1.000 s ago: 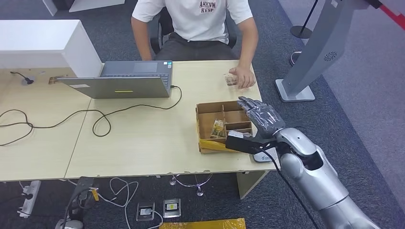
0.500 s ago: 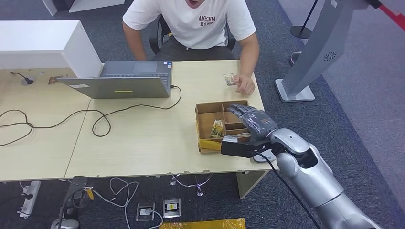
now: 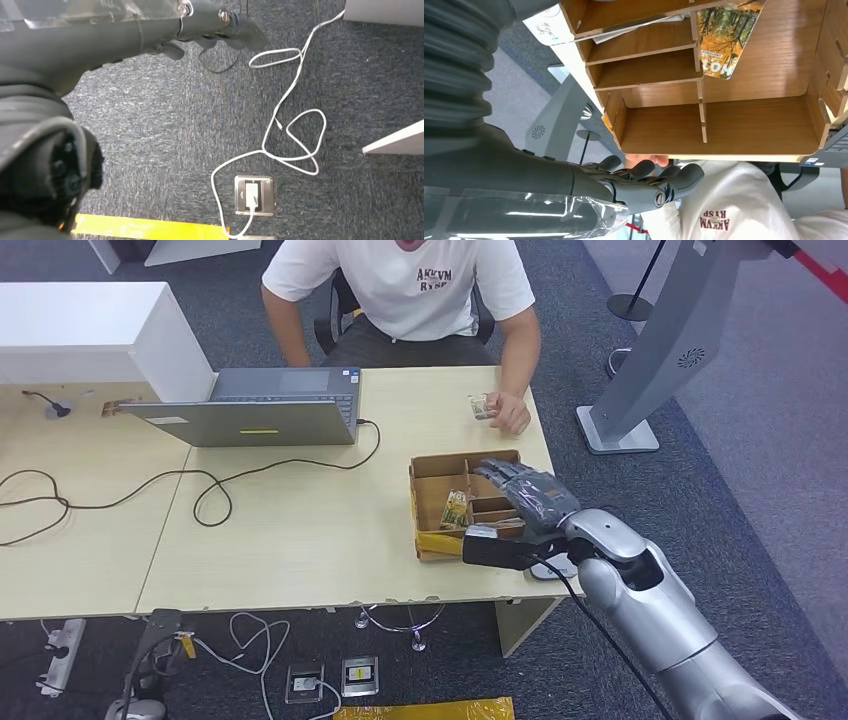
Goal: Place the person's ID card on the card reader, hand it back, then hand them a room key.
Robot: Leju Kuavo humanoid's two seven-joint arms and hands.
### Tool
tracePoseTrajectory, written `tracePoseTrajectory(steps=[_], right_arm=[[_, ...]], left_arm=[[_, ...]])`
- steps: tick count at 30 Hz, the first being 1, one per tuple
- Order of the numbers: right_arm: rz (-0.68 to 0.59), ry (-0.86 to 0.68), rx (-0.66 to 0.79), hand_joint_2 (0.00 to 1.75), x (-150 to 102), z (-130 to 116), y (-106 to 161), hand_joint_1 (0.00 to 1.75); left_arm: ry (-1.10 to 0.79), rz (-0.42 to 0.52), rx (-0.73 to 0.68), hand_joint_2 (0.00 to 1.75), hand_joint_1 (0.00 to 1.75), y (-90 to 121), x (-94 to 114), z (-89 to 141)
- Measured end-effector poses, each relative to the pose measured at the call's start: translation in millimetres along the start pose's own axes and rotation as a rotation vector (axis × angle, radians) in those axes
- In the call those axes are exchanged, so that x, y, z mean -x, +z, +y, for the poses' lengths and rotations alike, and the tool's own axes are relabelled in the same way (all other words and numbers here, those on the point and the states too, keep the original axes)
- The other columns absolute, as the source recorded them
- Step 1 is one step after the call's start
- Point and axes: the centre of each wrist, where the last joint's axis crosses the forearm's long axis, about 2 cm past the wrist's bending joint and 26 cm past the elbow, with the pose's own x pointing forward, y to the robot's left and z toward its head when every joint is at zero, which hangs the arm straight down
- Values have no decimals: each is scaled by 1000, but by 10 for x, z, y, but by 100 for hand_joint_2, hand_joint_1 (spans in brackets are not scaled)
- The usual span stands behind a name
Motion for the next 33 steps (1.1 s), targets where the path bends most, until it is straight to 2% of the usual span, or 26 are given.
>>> tracePoseTrajectory(steps=[8,17,33], right_arm=[[-7,-2,17,175,23,23,-20,0],[3,-3,28,175,47,26,-81,0],[29,-23,25,175,48,78,-113,0]], left_arm=[[-19,19,5,0,0,-10,-7,18],[-72,9,-43,0,0,-84,-46,191],[-59,-9,-71,0,0,-92,-166,182]])
